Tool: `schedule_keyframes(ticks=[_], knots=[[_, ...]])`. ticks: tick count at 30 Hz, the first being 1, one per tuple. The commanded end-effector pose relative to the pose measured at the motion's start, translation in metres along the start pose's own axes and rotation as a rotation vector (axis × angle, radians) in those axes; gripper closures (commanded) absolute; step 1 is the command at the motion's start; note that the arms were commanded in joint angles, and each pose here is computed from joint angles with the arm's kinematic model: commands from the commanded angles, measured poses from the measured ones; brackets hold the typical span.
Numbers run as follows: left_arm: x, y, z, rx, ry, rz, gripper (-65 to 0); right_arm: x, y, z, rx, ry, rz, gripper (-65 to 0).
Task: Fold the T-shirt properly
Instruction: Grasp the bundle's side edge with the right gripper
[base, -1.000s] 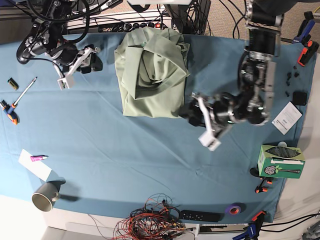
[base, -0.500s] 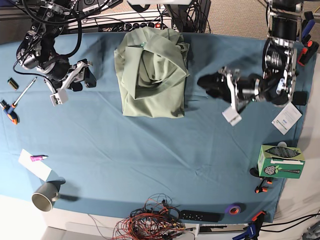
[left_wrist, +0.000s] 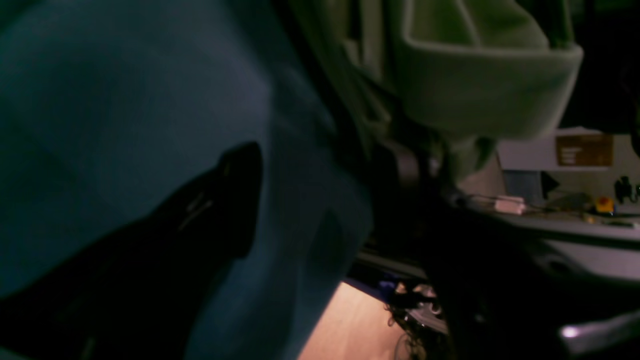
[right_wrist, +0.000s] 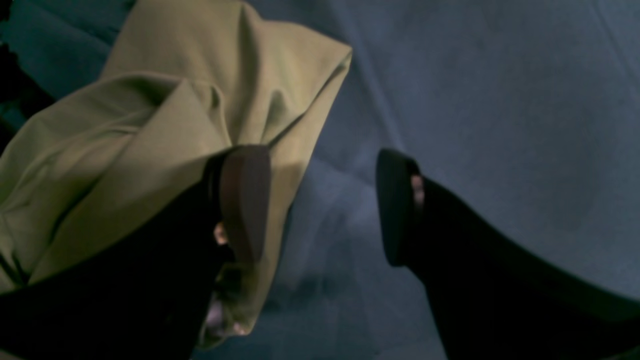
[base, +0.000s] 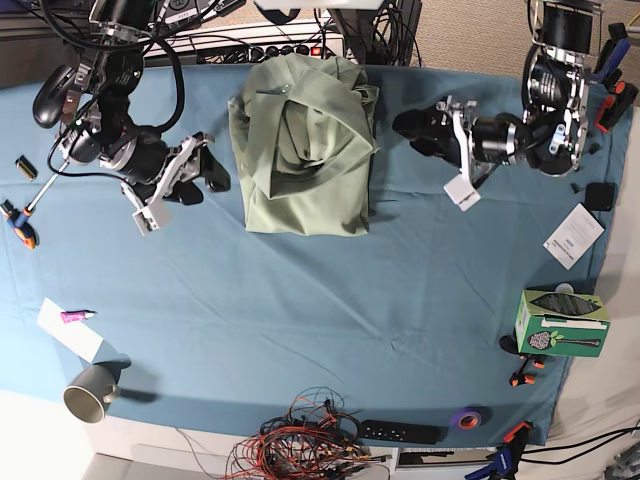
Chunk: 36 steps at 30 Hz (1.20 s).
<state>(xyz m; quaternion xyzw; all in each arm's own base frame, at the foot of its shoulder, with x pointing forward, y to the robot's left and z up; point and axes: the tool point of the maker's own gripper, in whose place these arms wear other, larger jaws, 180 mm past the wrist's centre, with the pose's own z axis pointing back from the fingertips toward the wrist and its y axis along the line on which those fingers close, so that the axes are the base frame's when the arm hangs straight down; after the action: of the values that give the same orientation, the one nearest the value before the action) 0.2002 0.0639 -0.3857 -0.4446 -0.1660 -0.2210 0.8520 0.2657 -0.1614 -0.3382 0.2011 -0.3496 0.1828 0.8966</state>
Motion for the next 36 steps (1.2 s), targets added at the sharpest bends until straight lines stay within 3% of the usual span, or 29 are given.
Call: schedule_keyframes(ticks=[1,14,19,27,36], knots=[[-0.001,0.0,0.004,0.008,0.007,-0.012,-35.3,0.017,0.0,0.002,0.008,-0.061,0.014,-33.8],[-0.005,-0.001,0.003,0.005,0.009,-0.004,-35.3,0.032,0.026,-0.037,0.361,-0.132,-0.258,-33.8],[-0.003,-0.001,0.003,0.005,0.0,-0.005,-35.3,0.034,0.049,-0.045,0.481,-0.142,-0.301,-33.8],[-0.002,0.0,0.003,0.005,-0.001,-0.007,-35.3,0.023,0.082,-0.059,0.558,-0.052,-0.246,-33.7],[0.007,-0.011,-0.001,-0.045,-0.05,-0.023,-35.3,0.022,0.085,-0.061,0.563,-0.043,-0.24,-33.6]])
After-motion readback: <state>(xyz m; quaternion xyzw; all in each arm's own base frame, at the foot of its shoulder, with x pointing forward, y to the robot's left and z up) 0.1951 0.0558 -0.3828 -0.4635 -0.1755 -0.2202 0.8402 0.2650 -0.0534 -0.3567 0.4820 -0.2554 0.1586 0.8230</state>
